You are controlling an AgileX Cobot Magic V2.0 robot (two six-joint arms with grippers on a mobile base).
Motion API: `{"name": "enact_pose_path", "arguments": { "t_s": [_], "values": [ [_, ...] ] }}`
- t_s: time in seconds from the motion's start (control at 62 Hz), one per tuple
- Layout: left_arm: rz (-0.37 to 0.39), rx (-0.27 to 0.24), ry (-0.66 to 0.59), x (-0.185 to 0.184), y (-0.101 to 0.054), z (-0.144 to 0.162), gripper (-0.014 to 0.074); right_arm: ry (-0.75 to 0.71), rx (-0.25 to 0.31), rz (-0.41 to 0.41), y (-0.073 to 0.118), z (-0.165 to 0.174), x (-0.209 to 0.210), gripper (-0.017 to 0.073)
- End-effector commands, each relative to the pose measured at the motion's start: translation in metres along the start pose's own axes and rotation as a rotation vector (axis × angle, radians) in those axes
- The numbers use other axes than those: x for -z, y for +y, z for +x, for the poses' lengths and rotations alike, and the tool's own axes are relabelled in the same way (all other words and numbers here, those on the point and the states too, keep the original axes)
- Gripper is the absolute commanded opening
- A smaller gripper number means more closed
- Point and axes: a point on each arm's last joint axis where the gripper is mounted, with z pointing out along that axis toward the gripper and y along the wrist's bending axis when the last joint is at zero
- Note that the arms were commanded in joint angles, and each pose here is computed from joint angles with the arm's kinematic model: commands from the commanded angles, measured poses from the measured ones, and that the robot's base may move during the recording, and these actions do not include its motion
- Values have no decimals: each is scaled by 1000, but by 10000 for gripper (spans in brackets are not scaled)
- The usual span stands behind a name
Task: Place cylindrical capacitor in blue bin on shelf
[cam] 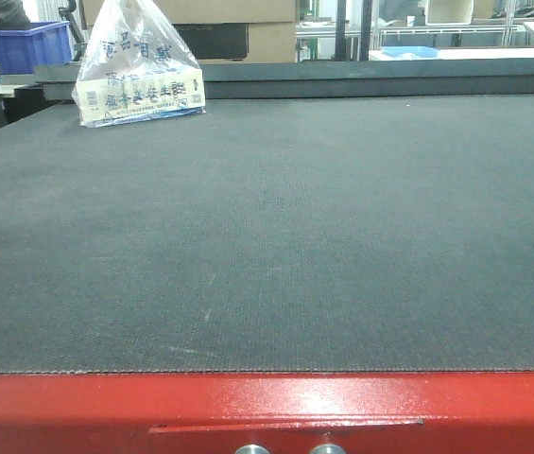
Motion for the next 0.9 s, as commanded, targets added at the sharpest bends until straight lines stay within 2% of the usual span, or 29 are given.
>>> {"name": "enact_pose_path", "arguments": {
  "t_s": [0.0, 0.226, 0.323, 0.403, 0.516, 0.678, 0.759, 0.888],
  "values": [
    [-4, -5, -20, 0, 0, -2, -111, -14, 7, 1, 0, -2, -1, -167],
    [-4, -5, -34, 0, 0, -4, -111, -48, 7, 6, -1, -5, 0, -167],
    [-6, -5, 22, 2, 1, -12, -111, -120, 11, 16, -1, -11, 0, -167],
    [-10, -4, 31, 5, 4, -34, -111, -62, 11, 4, -1, -18, 1, -167],
    [-13, -3, 81, 5, 6, -64, -111, 72, 12, -22, -2, -45, 4, -167],
    [-11, -3, 180, -14, 10, -102, -111, 193, 14, -42, -4, -85, -6, -167],
    [-4, 8, 267, -33, 11, -116, -111, 258, 8, -50, -4, -97, -22, -167],
    [17, 43, 482, -73, 11, -127, -111, 411, -16, -73, -3, -111, -55, -167]
  ]
}}
